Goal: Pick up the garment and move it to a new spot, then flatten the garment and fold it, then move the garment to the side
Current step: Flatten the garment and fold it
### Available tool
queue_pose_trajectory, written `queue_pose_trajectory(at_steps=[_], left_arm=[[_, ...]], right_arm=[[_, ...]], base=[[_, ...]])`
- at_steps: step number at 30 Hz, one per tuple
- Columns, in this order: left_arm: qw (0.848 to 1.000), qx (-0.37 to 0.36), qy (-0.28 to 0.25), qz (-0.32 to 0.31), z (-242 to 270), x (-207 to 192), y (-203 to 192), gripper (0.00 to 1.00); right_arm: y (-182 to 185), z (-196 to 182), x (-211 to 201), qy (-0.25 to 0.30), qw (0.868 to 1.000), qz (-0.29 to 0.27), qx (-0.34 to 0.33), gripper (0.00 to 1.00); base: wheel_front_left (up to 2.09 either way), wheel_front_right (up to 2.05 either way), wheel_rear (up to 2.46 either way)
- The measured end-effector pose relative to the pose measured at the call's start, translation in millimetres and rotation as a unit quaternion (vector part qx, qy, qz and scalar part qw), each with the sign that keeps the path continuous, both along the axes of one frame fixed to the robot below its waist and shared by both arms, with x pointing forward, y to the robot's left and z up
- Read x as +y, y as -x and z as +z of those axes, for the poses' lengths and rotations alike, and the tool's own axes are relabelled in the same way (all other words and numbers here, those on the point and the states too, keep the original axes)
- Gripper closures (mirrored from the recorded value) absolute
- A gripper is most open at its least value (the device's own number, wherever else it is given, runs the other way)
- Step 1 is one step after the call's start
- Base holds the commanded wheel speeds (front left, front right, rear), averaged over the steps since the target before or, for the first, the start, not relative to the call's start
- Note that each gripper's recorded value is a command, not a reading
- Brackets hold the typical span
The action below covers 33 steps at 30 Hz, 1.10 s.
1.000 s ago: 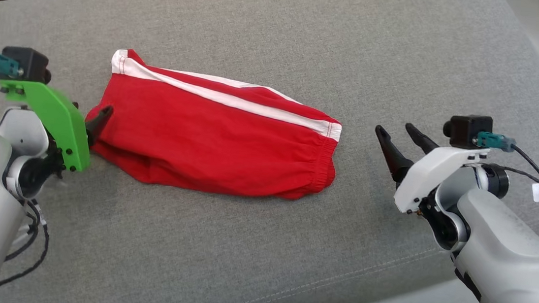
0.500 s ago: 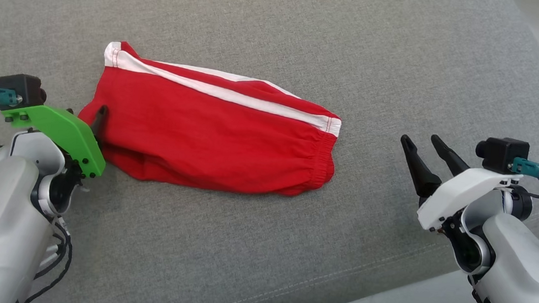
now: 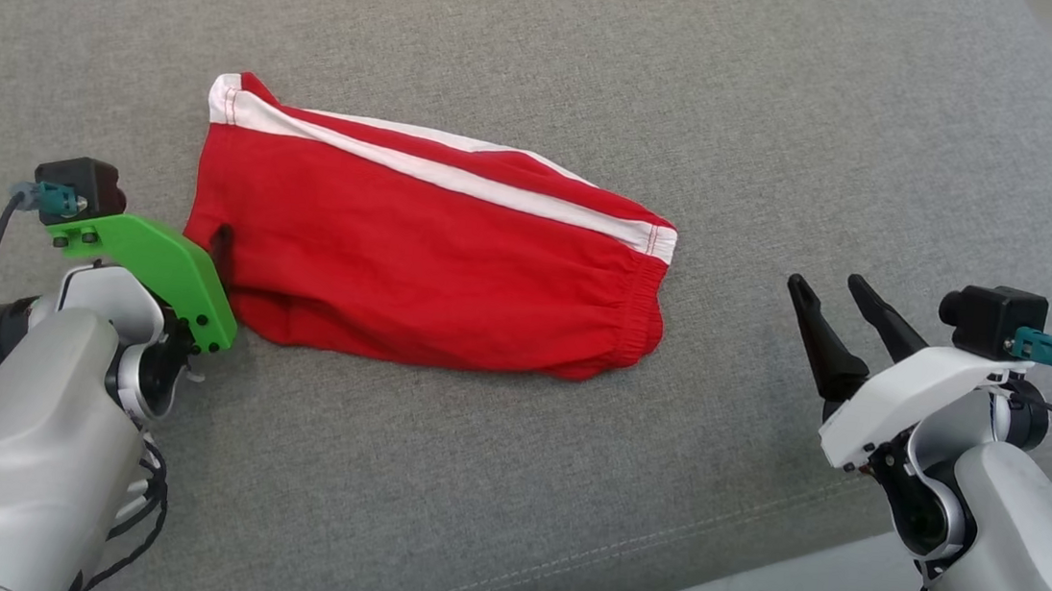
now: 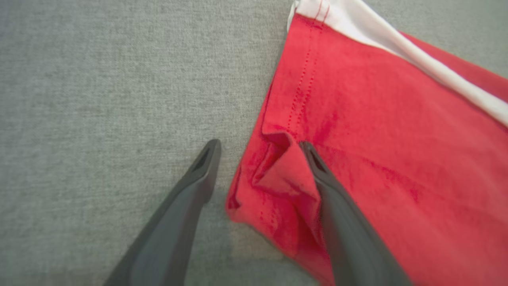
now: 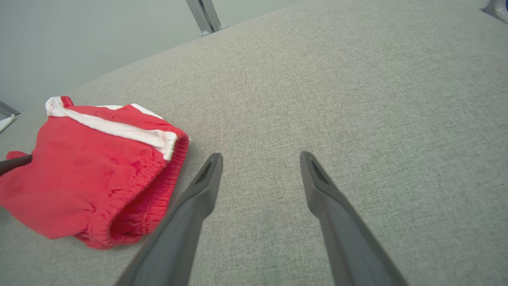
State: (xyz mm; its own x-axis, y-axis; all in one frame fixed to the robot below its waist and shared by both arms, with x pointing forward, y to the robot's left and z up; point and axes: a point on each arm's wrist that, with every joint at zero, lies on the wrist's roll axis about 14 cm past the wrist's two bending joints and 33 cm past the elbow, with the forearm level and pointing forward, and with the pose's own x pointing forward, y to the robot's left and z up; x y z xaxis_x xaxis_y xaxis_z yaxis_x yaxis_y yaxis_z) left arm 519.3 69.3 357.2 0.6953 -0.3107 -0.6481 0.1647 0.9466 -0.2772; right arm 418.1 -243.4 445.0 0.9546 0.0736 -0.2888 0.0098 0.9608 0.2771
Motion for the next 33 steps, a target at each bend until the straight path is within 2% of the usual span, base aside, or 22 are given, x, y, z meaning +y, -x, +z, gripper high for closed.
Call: queue_pose_trajectory(at_steps=[5,6,7,8,9,10,11,20,33], left_arm=[[1.0,0.019,-0.004,-0.007,-4.8,-6.2,12.1,0.0],[1.0,0.022,-0.005,-0.01,-5.3,-7.3,14.6,0.05],[1.0,0.025,-0.006,-0.013,-5.7,-8.2,17.0,0.23],[1.0,0.027,-0.007,-0.014,-5.7,-8.5,18.9,0.52],[0.999,0.028,-0.009,-0.016,-5.8,-8.5,20.7,0.63],[0.999,0.028,-0.009,-0.017,-5.9,-9.0,22.7,0.95],[1.0,0.025,-0.007,-0.017,-5.3,-9.9,24.2,1.0],[0.999,-0.027,0.041,0.023,10.7,-17.3,35.5,1.0],[0.982,-0.079,0.113,0.128,27.8,5.2,84.4,1.0]], right_arm=[[3.7,0.1,7.7,-0.003,1.0,0.004,0.002,0.0],[4.1,0.5,9.7,-0.004,1.0,0.006,0.002,0.0],[4.6,1.1,11.3,-0.004,1.0,0.007,0.001,0.0],[5.1,2.0,12.7,-0.004,1.0,0.008,0.001,0.0],[5.3,2.9,14.3,-0.005,1.0,0.01,0.001,0.0],[5.3,4.1,16.4,-0.006,1.0,0.012,-0.001,0.0],[5.3,5.4,18.7,-0.005,1.0,0.014,-0.002,0.0],[8.0,16.1,23.6,-0.006,1.0,0.017,-0.015,0.0],[11.2,27.6,32.6,0.0,0.999,0.036,-0.017,0.0]], base=[[0.0,0.0,0.0],[0.0,0.0,0.0],[0.0,0.0,0.0],[0.0,0.0,0.0],[0.0,0.0,0.0],[0.0,0.0,0.0],[0.0,0.0,0.0],[0.0,0.0,0.0],[0.0,0.0,0.0]])
